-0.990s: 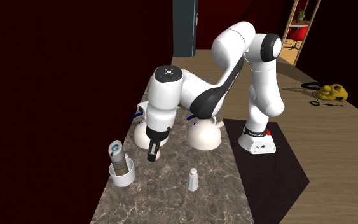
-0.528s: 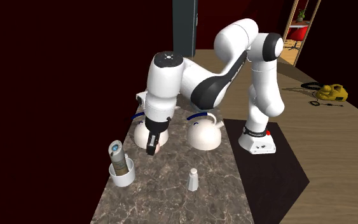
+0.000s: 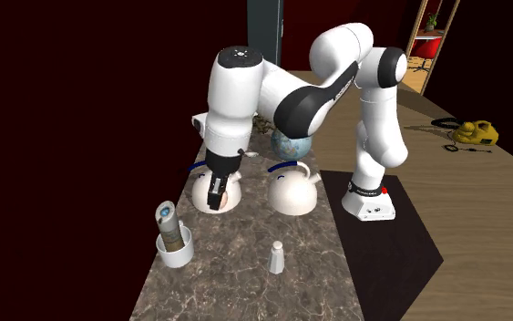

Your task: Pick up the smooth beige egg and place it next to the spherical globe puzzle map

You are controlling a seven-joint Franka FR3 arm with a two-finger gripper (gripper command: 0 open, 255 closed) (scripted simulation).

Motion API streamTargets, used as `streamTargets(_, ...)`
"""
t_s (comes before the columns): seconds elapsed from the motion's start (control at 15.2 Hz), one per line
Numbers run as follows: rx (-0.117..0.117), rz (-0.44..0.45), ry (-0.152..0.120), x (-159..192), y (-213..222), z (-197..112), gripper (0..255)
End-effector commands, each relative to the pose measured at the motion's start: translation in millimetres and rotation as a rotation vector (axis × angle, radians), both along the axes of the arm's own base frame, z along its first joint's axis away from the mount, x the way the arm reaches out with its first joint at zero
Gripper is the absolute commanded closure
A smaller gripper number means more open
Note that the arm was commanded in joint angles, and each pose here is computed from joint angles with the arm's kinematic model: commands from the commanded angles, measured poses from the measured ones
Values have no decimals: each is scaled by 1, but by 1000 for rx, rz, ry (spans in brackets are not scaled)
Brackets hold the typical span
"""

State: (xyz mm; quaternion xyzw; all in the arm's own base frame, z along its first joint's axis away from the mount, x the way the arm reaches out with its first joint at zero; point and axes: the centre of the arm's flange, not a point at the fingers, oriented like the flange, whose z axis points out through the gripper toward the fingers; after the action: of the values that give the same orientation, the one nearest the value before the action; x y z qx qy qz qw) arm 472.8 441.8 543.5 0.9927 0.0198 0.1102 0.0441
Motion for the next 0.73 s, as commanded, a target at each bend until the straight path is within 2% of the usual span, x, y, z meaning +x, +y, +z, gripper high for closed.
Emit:
streamTargets(0.0,0,0,0,0,0,11,255)
streamTargets(0.66,0,0,0,-41,-125,11,255)
